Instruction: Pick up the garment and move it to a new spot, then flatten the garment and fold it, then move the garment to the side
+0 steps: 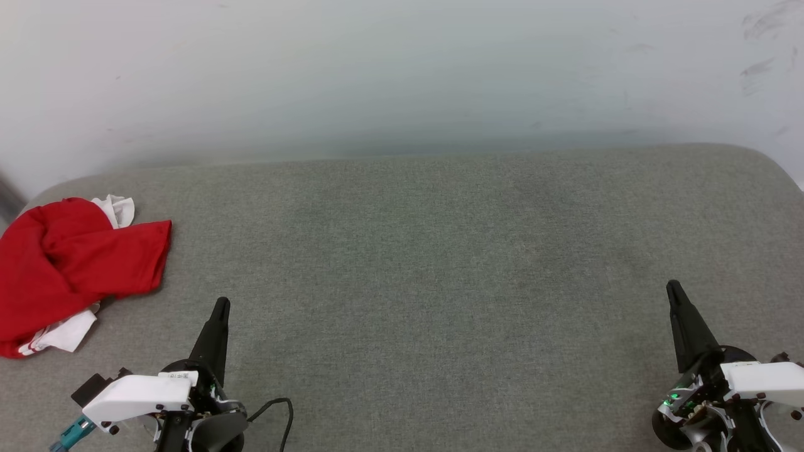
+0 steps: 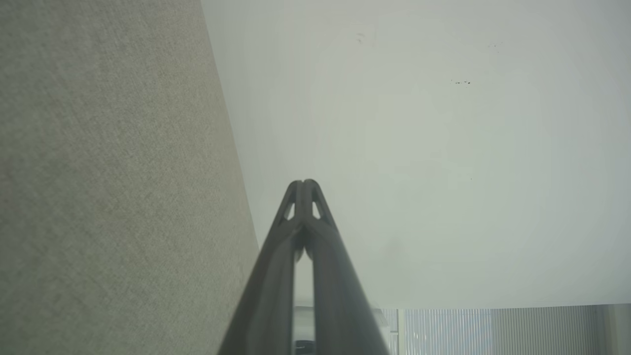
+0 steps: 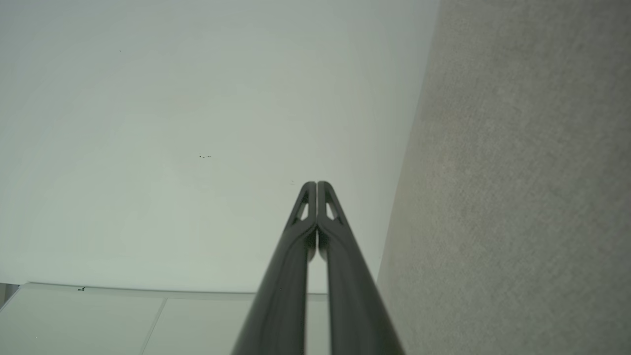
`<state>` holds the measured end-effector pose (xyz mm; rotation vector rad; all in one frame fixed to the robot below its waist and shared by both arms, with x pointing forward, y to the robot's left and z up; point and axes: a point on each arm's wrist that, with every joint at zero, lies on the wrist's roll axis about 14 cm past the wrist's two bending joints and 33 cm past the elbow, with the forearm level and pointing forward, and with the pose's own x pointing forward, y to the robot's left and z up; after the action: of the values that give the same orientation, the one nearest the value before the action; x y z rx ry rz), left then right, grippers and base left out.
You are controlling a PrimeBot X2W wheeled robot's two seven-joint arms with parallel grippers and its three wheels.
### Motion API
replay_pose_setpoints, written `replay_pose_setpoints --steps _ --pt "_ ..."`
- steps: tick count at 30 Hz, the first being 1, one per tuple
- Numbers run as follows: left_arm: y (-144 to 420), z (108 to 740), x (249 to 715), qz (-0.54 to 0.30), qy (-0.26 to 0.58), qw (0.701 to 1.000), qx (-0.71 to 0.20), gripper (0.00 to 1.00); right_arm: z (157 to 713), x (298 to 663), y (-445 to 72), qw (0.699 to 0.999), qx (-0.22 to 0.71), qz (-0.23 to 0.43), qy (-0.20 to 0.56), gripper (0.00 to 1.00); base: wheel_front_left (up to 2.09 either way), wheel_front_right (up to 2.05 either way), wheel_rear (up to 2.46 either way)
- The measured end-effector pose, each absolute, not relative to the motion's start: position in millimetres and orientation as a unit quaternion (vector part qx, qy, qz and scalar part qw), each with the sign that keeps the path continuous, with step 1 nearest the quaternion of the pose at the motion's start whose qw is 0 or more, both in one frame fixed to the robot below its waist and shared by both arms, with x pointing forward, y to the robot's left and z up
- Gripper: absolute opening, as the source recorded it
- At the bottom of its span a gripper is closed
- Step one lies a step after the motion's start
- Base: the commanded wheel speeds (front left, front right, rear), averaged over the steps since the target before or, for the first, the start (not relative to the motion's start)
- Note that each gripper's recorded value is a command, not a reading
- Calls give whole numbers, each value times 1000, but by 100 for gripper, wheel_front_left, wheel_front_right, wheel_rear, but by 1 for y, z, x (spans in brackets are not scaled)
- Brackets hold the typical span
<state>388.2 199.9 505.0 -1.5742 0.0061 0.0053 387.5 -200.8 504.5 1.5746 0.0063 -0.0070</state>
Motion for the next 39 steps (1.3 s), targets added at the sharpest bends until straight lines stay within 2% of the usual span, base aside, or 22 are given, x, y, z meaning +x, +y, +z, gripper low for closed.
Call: replay_pose_setpoints --steps 2,3,4,5,6,9,17,25,30,39 --pt "200 505 388 2 3 706 -708 0 504 387 -201 706 708 -3 3 0 0 0 0" --pt "200 505 388 2 3 706 -708 100 505 387 -201 706 708 -3 3 100 0 0 0" --pt "199 502 387 5 6 706 -709 100 502 386 -201 705 709 -6 6 100 0 0 0" --pt "199 497 385 11 11 705 -709 0 496 384 -201 705 709 -13 11 0 0 0 0" --pt "199 491 382 17 17 704 -710 100 490 381 -201 704 709 -20 18 100 0 0 0" --pt "199 477 375 34 31 703 -710 100 476 373 -202 703 709 -36 31 100 0 0 0" --pt "203 480 373 42 17 714 -698 100 480 375 -197 716 697 -34 24 100 0 0 0" --pt "214 481 370 58 1 740 -670 100 481 374 -200 741 670 -41 17 100 0 0 0" --pt "224 485 369 67 -15 762 -644 100 482 373 -205 776 629 -47 11 100 0 0 0" --pt "236 507 371 64 -50 819 -568 100 500 376 -211 859 511 -36 -10 100 0 0 0"
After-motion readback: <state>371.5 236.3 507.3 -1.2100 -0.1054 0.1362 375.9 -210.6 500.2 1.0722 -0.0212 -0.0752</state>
